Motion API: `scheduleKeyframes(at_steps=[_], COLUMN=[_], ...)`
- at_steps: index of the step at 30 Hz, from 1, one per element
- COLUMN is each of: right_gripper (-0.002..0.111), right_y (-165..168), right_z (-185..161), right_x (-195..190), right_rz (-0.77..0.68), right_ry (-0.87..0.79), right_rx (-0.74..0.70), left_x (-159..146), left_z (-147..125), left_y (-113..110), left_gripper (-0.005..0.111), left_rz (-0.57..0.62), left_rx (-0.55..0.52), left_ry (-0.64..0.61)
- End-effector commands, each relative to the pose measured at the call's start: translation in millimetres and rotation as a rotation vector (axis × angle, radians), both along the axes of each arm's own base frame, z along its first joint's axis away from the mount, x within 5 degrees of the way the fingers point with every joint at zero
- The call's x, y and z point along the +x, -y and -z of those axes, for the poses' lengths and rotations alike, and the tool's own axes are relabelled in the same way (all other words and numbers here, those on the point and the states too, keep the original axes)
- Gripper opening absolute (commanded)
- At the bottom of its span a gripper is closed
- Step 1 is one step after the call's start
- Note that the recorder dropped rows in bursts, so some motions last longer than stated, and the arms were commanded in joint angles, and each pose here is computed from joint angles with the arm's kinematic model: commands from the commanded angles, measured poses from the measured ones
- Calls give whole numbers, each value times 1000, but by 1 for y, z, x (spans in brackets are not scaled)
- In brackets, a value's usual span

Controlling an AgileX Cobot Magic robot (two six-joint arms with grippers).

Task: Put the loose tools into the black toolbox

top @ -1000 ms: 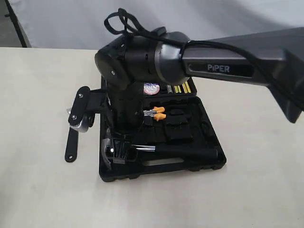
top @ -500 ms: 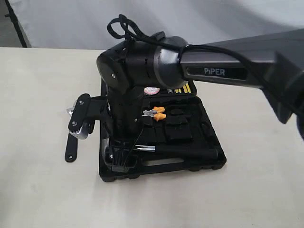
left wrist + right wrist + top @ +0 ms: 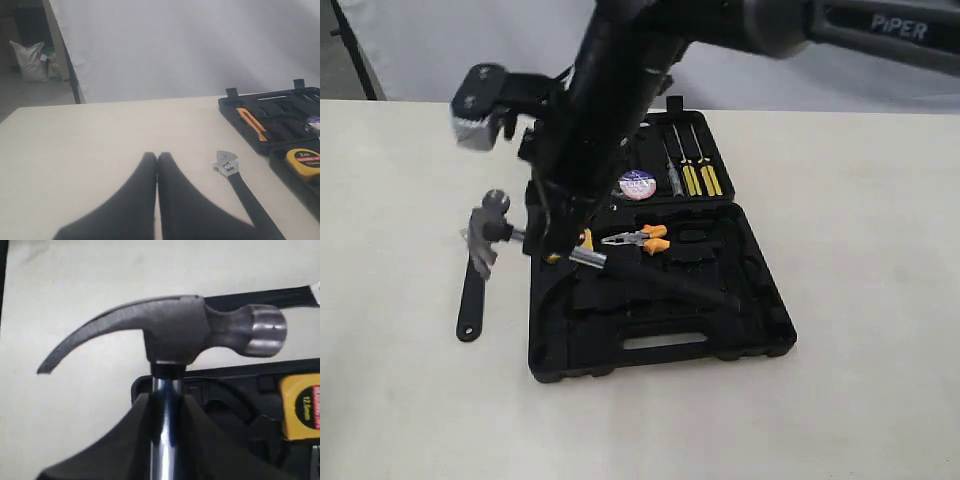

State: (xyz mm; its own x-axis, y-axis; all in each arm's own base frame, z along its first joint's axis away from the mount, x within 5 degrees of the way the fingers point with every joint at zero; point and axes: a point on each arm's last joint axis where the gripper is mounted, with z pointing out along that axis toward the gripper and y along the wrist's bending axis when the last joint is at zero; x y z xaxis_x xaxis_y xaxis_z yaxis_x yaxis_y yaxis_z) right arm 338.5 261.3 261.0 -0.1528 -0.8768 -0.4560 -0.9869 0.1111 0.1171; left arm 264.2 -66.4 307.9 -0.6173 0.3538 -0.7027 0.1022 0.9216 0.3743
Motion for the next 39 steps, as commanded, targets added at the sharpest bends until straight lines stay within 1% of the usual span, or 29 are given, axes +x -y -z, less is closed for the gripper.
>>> scheduleKeyframes(at_steps=[1, 2, 3, 4, 5, 7, 12, 13, 14, 19, 20, 22, 25, 26, 28, 29, 30, 31, 32, 34, 37, 39], right_gripper=[-1, -1, -1, -1, -1, -1, -1, -1, -1, 0, 0, 0, 0, 0, 1, 3, 15, 23, 38, 57, 66, 67], right_y=[47, 54, 65, 70, 82, 89, 91, 93, 95, 96, 96, 100, 112, 115, 115, 115, 115, 115, 114, 112, 107, 102], right_z=[21, 28, 42, 49, 63, 78, 109, 111, 114, 116, 116, 121, 131, 133, 133, 133, 132, 131, 127, 116, 97, 86], right_x=[41, 46, 54, 58, 63, 65, 65, 65, 66, 67, 67, 69, 69, 69, 69, 69, 69, 70, 72, 75, 77, 75], right_rz=[174, 192, 253, 281, 349, 424, 566, 586, 639, 744, 762, 855, 1018, 1028, 1040, 1041, 1042, 1042, 1023, 964, 928, 919], right_ry=[-152, -180, -253, -285, -352, -433, -603, -620, -662, -741, -754, -748, -724, -709, -711, -710, -707, -704, -683, -660, -607, -569], right_rx=[163, 201, 264, 301, 334, 335, 291, 286, 274, 241, 235, 174, 6, -28, -31, -30, -27, -25, -15, -1, 34, 55], left_x=[-2, -2, -2, -2, -2, -2, -2, -2, -2, -2, -2, -2, -2, -2, -2, -2, -2, -2, -2, -2, -2, -2], left_z=[1, 1, 1, 1, 1, 1, 1, 1, 1, 1, 1, 1, 1, 1, 1, 1, 1, 1, 1, 1, 1, 1], left_y=[0, 0, 0, 0, 0, 0, 0, 0, 0, 0, 0, 0, 0, 0, 0, 0, 0, 0, 0, 0, 0, 0], left_gripper=[1, 1, 1, 1, 1, 1, 1, 1, 1, 1, 1, 1, 1, 1, 1, 1, 1, 1, 1, 1, 1, 1], left_rz=[-1, -1, -1, -1, -1, -1, -1, -1, -1, -1, -1, -1, -1, -1, -1, -1, -1, -1, -1, -1, -1, -1], left_rx=[-27, -27, -27, -27, -27, -27, -27, -27, -27, -27, -27, -27, -27, -27, -27, -27, -27, -27, -27, -27, -27, -27], left_ry=[5, 5, 5, 5, 5, 5, 5, 5, 5, 5, 5, 5, 5, 5, 5, 5, 5, 5, 5, 5, 5, 5])
